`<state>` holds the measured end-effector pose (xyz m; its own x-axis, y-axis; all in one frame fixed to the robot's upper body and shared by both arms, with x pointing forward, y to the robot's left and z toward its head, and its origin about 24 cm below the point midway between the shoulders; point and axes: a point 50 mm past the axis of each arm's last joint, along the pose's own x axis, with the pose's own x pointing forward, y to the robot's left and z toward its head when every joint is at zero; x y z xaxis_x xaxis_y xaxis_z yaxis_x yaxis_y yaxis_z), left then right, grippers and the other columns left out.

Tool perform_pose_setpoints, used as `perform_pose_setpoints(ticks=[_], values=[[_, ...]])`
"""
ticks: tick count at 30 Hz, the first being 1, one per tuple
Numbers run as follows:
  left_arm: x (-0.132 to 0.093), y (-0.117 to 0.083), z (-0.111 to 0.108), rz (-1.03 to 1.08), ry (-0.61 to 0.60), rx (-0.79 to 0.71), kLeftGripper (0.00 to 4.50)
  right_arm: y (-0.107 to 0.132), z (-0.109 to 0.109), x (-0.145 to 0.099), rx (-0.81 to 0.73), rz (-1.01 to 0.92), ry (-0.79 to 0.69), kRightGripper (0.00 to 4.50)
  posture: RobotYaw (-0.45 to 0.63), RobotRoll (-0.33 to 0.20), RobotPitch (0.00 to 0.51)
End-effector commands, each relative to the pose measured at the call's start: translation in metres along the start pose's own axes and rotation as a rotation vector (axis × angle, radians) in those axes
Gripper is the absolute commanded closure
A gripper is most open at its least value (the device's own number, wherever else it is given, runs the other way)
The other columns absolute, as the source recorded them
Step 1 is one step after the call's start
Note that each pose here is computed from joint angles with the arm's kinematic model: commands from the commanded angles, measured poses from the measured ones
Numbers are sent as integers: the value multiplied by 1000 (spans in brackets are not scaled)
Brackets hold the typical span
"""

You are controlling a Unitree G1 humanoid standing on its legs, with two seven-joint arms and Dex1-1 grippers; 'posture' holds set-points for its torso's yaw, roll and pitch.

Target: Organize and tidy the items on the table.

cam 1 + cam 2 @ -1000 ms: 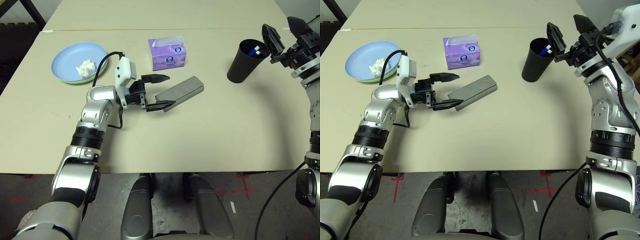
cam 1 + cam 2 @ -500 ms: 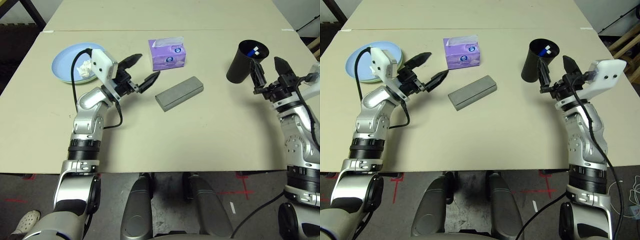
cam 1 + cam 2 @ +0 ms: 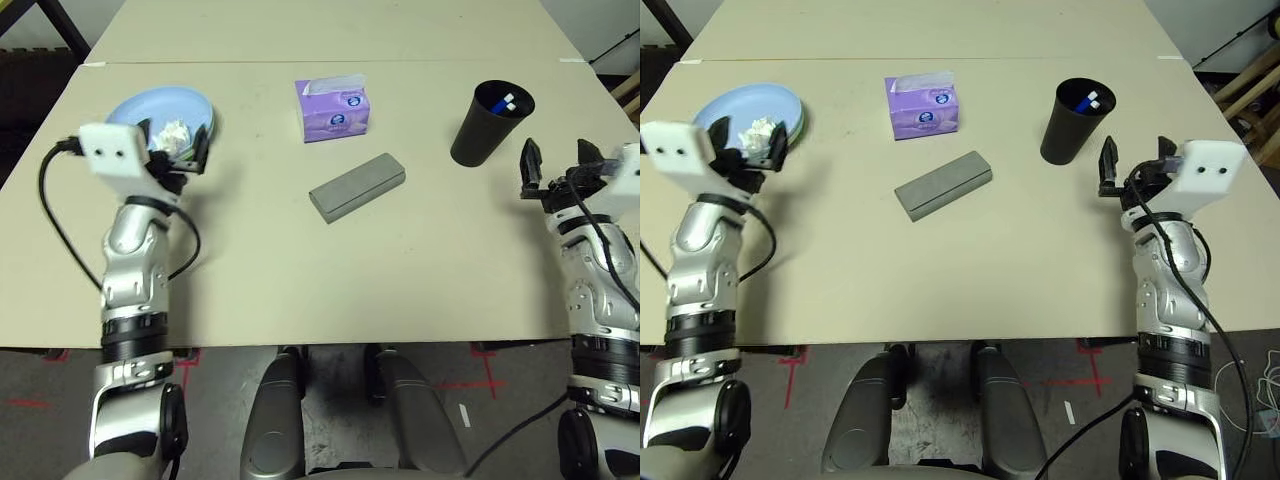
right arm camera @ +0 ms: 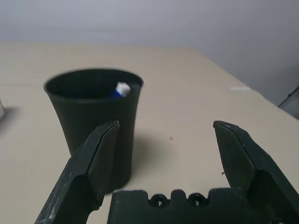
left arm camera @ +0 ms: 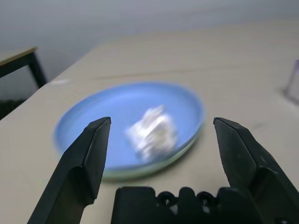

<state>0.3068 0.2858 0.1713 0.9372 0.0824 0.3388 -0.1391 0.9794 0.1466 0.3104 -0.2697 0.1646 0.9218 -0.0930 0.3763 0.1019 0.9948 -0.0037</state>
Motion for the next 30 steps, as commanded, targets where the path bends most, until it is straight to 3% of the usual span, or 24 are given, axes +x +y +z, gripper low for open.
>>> perform_pose_setpoints(ticks=[1,10,30], values=[[-7,11,1,7,9,14,0,-3,-8,-2,53,46,23,43,102,0,223],[-10,19,-1,9,24,-12,0,-7,-16,-10,69,76,55,43,106,0,224],[-8,15,-5,-34,31,-61,0,-10,-12,-9,62,56,45,43,90,0,204]])
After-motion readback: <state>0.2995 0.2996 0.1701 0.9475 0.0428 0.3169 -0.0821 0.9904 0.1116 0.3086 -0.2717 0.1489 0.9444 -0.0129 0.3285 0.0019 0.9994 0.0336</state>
